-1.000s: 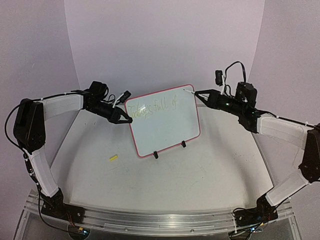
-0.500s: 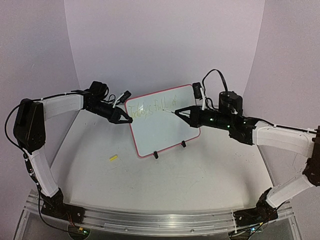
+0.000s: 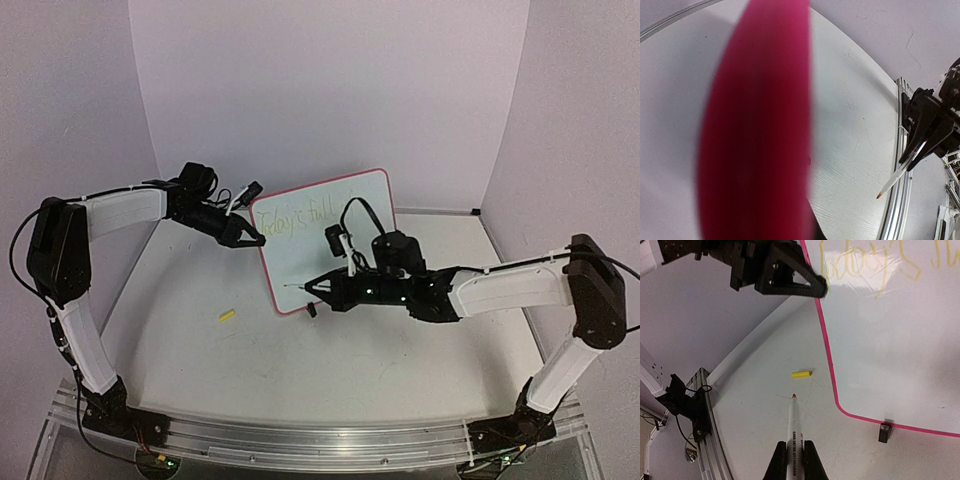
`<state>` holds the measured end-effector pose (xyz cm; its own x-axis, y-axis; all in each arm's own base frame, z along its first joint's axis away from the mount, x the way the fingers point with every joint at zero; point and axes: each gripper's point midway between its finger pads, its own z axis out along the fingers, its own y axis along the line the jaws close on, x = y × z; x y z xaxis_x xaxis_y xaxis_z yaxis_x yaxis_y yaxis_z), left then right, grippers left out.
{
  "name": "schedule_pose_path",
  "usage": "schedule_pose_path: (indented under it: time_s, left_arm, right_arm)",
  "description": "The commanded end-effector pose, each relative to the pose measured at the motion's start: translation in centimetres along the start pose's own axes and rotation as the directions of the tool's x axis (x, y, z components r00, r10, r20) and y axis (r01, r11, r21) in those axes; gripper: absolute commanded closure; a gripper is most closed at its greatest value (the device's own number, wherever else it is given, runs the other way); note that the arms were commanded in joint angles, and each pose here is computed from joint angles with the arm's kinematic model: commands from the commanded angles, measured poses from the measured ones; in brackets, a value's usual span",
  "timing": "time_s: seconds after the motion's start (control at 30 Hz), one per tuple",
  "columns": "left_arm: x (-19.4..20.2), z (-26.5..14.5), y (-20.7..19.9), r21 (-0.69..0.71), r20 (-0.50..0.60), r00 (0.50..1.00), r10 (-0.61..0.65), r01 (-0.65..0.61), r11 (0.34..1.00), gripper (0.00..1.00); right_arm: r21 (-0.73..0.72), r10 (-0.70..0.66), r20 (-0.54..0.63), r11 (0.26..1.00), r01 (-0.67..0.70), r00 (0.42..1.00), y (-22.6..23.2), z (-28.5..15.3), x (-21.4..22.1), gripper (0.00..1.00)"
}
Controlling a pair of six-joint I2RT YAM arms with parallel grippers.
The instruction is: Write a sentence on the whiteboard
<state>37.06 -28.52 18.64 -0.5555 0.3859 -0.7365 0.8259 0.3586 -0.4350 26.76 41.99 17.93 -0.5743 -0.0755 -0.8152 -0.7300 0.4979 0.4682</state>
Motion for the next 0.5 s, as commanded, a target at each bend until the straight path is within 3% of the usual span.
schedule_pose_path:
  time_s: [0.0,0.47]
  left_arm:
    - [1.0,1.2,-0.8,-0.006,-0.059,0.998,0.027,-0.027,1.0,1.0]
    - [1.1,1.2,-0.7,-0.009,-0.065,0.998,0.026,-0.026,1.0,1.0]
  right_arm:
    - [-0.041,-0.02,0.078,0.999,0.023,0.997,1.2,1.8,-2.4,1.0]
    - [-0.071,0.018,0.116,0.997,-0.01,0.993,-0.4,5.1,-4.2,1.0]
